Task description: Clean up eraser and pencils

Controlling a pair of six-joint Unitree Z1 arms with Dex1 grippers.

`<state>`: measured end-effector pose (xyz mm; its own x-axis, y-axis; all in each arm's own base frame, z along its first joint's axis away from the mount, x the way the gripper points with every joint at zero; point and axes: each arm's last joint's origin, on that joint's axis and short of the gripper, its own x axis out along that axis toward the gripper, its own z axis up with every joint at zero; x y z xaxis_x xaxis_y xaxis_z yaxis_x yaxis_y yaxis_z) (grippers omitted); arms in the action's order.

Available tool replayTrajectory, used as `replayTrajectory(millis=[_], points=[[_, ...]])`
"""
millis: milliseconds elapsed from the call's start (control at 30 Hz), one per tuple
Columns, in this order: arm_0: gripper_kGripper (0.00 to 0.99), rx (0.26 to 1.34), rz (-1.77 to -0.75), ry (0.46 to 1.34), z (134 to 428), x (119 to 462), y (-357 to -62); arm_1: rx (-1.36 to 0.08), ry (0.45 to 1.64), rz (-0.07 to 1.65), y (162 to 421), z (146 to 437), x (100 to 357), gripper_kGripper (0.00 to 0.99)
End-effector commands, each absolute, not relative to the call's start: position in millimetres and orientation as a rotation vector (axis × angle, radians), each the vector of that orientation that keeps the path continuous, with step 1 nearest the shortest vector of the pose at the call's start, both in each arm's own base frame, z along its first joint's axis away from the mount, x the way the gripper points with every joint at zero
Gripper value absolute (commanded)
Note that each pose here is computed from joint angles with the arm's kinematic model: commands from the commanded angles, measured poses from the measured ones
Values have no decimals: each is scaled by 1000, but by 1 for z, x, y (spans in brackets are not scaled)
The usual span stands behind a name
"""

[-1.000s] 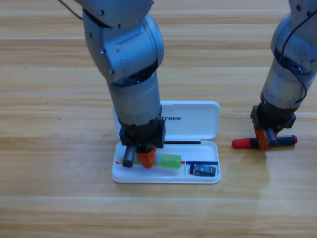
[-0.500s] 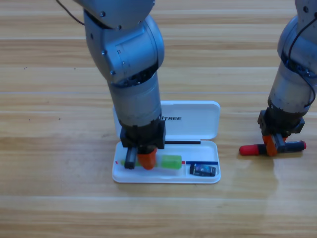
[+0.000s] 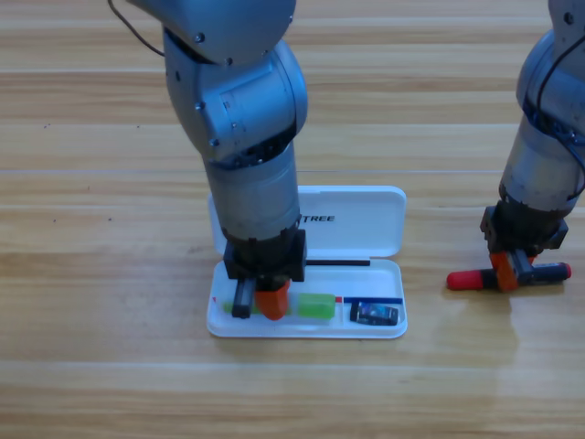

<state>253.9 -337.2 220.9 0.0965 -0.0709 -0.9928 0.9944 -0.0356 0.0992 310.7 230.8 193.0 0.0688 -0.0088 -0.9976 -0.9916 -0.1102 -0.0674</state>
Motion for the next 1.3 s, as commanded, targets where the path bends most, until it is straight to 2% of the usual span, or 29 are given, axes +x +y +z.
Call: replayTrajectory(millis=[33, 233, 267, 300, 367, 400, 533, 667, 767, 833, 967, 1033, 1167, 1300], points=[[0, 1261, -1228, 1112, 196, 250, -347, -1321, 1164, 1205, 212, 197, 309, 0], [0, 1264, -1224, 1106, 198, 251, -347, -1322, 1171, 1205, 211, 197, 308, 0], [97, 1265, -1225, 1105, 198, 251, -347, -1322, 1171, 1205, 211, 197, 307, 0], [288, 1267, -1224, 1107, 197, 251, -347, -1322, 1174, 1203, 210, 197, 307, 0], [762, 1268, -1217, 1110, 198, 250, -346, -1323, 1170, 1203, 210, 199, 306, 0], [851, 1268, -1214, 1110, 198, 250, -346, -1324, 1169, 1201, 210, 199, 306, 0], [986, 1268, -1210, 1106, 200, 250, -345, -1322, 1169, 1198, 208, 202, 304, 0], [990, 1264, -1207, 1107, 201, 249, -345, -1327, 1168, 1193, 203, 215, 294, 0], [990, 1261, -1204, 1101, 205, 249, -344, -1311, 1159, 1216, 198, 250, 268, 0], [990, 1256, -1206, 1087, 218, 246, -340, -1298, 1136, 1231, 195, 276, 250, 0], [990, 1210, -1223, 1030, 268, 237, -319, -1278, 1108, 1247, 197, 311, 223, 0], [990, 1165, -1225, 992, 300, 234, -301, -1256, 1114, 1268, 207, 317, 215, 0], [990, 1055, -1202, 894, 364, 231, -248, -1233, 1117, 1290, 245, 313, 216, 0], [990, 941, -1126, 832, 400, 236, -188, -1251, 1109, 1312, 290, 299, 222, 0]])
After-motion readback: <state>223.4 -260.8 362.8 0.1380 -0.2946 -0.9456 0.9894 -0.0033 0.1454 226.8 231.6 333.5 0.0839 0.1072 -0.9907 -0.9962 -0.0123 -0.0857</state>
